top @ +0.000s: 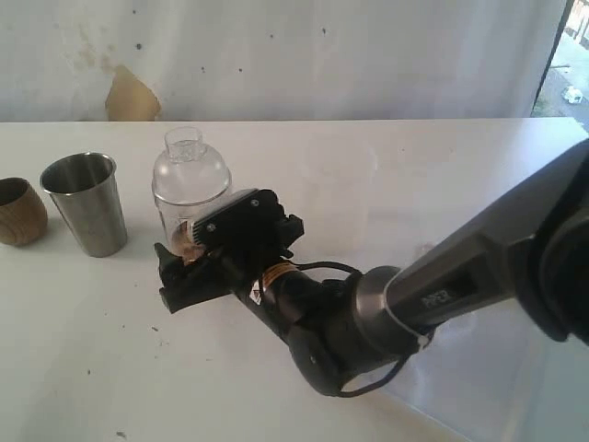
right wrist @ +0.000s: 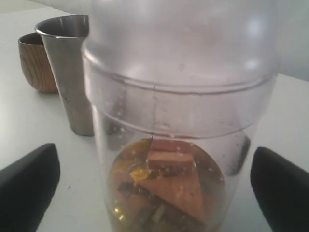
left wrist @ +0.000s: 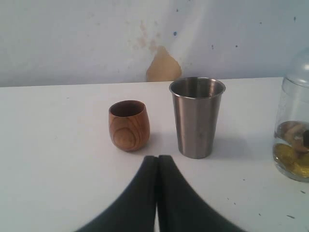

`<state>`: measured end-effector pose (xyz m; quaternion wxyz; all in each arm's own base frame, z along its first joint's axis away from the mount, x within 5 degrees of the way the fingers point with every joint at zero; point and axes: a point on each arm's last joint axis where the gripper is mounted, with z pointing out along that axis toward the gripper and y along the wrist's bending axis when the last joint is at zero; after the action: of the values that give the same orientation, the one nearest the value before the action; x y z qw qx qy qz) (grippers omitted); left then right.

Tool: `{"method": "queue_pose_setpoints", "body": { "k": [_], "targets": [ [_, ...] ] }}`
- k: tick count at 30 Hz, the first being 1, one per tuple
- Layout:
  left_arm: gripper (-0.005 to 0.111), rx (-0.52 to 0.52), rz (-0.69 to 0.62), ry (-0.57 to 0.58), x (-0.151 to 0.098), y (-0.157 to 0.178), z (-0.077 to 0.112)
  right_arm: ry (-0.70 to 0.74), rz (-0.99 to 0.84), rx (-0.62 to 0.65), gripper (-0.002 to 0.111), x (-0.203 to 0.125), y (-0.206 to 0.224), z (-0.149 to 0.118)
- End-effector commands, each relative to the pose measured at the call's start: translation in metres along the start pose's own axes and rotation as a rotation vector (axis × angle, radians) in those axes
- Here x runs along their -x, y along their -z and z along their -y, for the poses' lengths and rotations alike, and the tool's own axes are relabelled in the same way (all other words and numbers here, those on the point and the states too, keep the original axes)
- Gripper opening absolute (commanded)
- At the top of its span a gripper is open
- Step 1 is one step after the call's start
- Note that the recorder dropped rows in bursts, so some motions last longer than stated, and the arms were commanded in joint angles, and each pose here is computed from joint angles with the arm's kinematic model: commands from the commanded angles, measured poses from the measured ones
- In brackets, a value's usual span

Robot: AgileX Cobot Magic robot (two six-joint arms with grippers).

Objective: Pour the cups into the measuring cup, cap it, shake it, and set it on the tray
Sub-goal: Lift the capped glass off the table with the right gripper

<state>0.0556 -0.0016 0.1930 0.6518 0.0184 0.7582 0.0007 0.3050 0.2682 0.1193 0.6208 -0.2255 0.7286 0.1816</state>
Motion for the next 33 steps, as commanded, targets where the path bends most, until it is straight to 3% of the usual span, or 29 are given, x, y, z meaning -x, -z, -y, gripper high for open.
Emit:
{"method": "queue_pose_setpoints", "body": {
  "k": [1, 33],
  "targets": [
    [0.0, 0.001, 0.006, 0.0, -0.001, 0.0, 0.0, 0.012, 0.047, -0.005, 0.104, 0.0, -0.013, -0.001],
    [0.0, 0.001, 0.006, 0.0, -0.001, 0.0, 0.0, -0.007, 0.103, -0.027, 0.104, 0.0, -0.029, -0.001]
  ]
}}
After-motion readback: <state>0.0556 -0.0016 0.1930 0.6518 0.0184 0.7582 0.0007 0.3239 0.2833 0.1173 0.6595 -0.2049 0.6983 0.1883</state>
